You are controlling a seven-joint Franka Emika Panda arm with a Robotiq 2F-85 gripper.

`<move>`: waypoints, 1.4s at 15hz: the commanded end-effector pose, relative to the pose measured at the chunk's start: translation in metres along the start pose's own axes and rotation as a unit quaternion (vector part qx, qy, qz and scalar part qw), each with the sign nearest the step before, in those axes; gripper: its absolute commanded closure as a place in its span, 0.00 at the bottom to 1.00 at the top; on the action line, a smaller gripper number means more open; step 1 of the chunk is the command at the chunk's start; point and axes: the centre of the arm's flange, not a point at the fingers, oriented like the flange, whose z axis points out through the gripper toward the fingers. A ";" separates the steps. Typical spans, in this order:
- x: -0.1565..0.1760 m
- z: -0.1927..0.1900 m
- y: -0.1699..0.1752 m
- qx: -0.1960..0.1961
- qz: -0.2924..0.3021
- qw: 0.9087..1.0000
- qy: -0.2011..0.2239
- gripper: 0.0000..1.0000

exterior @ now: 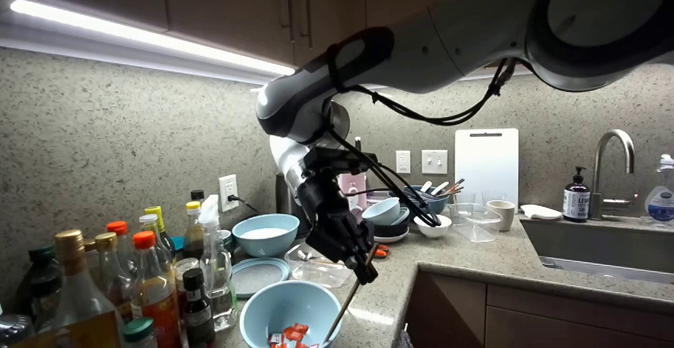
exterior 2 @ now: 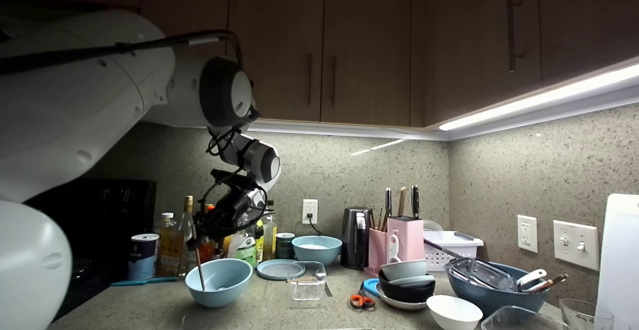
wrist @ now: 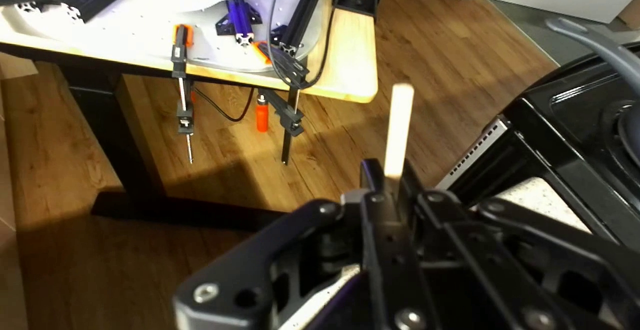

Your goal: Use the chopstick to stir in the bowl

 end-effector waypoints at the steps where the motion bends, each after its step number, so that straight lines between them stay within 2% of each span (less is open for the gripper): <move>1: 0.022 -0.004 -0.006 -0.053 -0.012 0.998 -0.008 0.98; 4: 0.037 -0.003 -0.017 -0.094 -0.018 0.995 0.013 0.98; 8: 0.042 -0.006 -0.031 -0.132 -0.028 0.990 0.046 0.98; 12: 0.048 -0.002 -0.050 -0.160 -0.043 0.985 0.052 0.98; 15: 0.053 0.003 -0.070 -0.198 -0.059 0.977 0.052 0.98; 21: 0.046 0.016 -0.114 -0.284 -0.063 0.955 0.057 0.98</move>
